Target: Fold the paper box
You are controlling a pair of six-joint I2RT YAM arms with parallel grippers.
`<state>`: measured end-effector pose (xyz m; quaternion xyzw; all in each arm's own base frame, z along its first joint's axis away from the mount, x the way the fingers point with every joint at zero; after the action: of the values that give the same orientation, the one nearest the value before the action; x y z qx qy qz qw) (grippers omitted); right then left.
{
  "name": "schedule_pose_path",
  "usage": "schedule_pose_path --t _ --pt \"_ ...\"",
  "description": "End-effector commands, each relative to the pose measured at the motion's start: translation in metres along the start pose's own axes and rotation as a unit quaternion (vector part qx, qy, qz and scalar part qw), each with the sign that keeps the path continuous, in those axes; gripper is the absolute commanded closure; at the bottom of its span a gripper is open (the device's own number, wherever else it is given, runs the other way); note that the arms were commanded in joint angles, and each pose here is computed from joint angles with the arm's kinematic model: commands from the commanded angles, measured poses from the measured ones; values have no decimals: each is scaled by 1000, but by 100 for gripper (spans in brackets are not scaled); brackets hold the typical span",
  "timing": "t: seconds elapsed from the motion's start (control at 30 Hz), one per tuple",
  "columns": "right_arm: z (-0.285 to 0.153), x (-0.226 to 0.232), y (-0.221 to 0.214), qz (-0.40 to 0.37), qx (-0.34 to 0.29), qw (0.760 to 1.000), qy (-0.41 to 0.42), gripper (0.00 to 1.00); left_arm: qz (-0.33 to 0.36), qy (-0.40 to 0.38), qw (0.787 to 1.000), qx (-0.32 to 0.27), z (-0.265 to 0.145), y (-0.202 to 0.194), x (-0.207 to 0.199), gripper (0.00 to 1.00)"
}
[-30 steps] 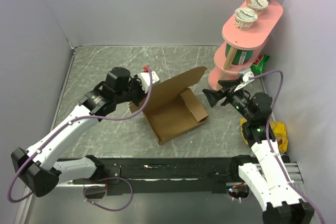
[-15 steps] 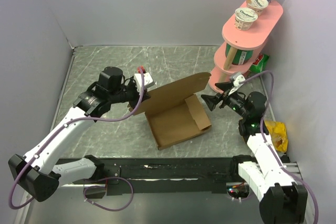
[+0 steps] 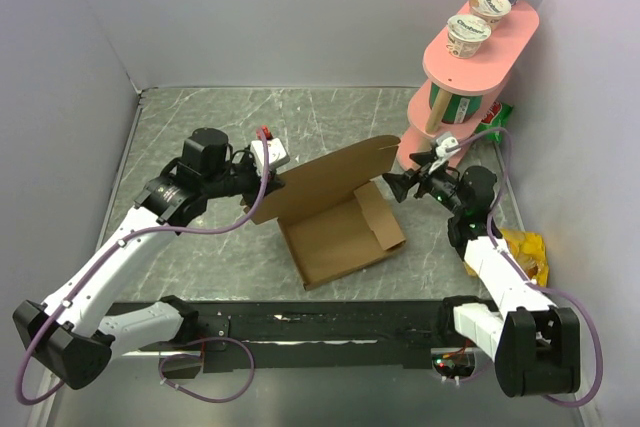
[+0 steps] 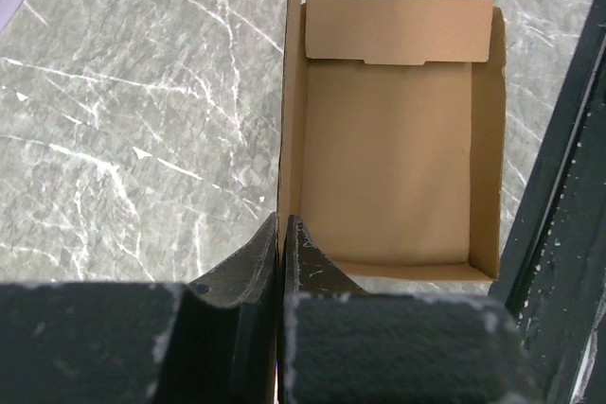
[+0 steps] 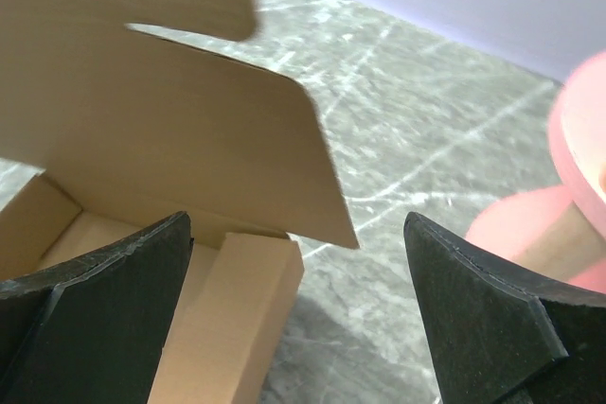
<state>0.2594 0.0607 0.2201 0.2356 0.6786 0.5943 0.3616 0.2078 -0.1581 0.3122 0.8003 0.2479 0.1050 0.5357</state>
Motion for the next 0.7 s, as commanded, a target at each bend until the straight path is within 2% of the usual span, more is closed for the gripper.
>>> schedule_pose_path --t 0.0,0.1,0.13,0.17,0.2,0.3,0.53,0.67 --pt "-5 -13 14 53 26 994 -88 0 17 19 999 -31 0 8 5 91" --pt "-10 8 -3 103 76 989 -74 2 13 28 999 -26 2 6 8 91" --pt "-12 19 -11 117 115 985 -61 2 14 28 999 -24 3 6 9 91" --pt "-12 26 -13 115 137 983 -49 3 14 20 999 -23 3 6 7 91" --pt "-12 27 -18 104 170 977 -73 3 15 17 999 -23 3 6 7 91" --pt "-10 41 -25 111 220 968 -52 3 18 9 1000 -18 2 6 5 90" --pt "0 34 -31 115 262 957 -53 5 25 19 999 -22 -3 5 5 89" --pt "6 43 -39 128 288 949 -12 9 24 23 999 -21 -4 5 5 90"
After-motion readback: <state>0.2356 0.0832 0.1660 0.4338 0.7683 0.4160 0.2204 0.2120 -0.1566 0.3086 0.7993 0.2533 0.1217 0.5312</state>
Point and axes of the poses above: each gripper's point midway between its finger pads, its own z axis out along the fingers, its own x axis along the line the jaws close on, y = z × x, the point moved 9 cm from there along -z, back along the fingers, and after that the axes turned 13 degrees about -z, right-handed, at the moved point
